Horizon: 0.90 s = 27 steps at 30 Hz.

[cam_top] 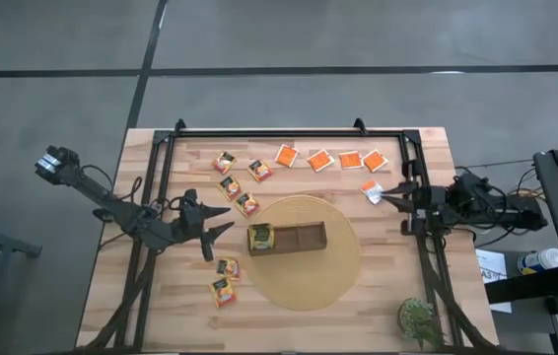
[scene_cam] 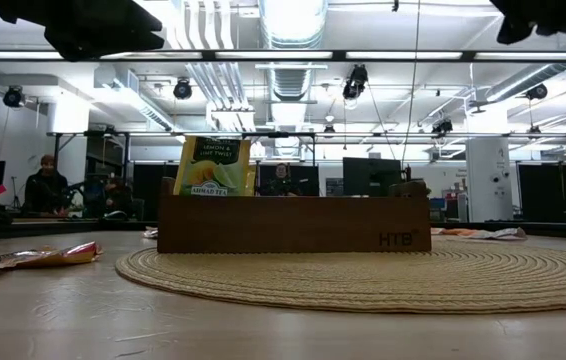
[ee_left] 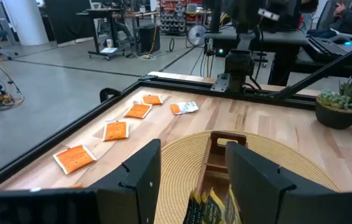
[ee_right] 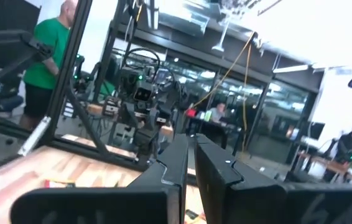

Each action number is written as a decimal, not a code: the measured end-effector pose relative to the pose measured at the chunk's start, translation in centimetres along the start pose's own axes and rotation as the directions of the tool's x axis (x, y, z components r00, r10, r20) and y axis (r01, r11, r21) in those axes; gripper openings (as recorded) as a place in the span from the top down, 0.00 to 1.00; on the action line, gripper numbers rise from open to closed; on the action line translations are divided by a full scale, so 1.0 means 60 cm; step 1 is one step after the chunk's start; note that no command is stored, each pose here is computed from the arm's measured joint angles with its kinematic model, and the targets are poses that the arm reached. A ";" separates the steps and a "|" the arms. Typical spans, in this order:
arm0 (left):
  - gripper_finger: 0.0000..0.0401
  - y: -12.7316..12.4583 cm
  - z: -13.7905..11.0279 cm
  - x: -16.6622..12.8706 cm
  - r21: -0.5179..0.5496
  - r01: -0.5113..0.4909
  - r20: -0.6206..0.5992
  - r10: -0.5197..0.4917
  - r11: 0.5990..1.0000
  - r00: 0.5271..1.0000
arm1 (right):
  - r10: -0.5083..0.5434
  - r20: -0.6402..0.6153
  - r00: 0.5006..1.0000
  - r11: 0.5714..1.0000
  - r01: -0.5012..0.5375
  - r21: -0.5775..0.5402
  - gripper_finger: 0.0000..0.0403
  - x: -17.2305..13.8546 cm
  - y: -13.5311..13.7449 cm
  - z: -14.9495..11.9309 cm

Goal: Pick & Place Tea
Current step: Put the yellow tea bag into the middle section of the wooden organizer

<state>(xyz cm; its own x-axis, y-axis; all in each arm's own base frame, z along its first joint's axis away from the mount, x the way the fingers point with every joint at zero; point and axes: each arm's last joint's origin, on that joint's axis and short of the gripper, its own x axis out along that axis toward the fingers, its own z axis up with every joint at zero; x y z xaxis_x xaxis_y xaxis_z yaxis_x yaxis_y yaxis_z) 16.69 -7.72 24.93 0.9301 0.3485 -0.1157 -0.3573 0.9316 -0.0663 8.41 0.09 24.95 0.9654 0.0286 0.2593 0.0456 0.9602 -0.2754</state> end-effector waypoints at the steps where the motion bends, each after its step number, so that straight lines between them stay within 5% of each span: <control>1: 0.57 0.000 0.000 0.000 -0.001 0.000 0.000 0.000 1.000 1.000 | -0.003 0.005 1.000 1.000 0.003 -0.017 0.93 -0.003 0.002 -0.008; 11: 0.57 0.000 -0.001 0.000 -0.025 0.004 -0.002 -0.004 1.000 1.000 | -0.085 0.050 0.995 0.996 0.087 -0.037 0.93 -0.009 0.019 -0.079; 27: 0.57 -0.002 -0.002 0.001 -0.026 0.016 -0.007 -0.017 1.000 1.000 | -0.020 -0.038 0.999 0.999 0.021 0.038 0.93 -0.011 0.017 -0.066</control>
<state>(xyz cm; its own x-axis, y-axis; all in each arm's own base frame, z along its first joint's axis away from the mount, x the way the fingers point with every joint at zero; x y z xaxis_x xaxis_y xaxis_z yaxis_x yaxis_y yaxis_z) 16.77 -7.81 24.82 0.9353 0.3322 -0.1216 -0.3441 0.9342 -0.0941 8.84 -0.02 20.84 0.9734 -0.0008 0.2291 0.0560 0.9706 -0.2343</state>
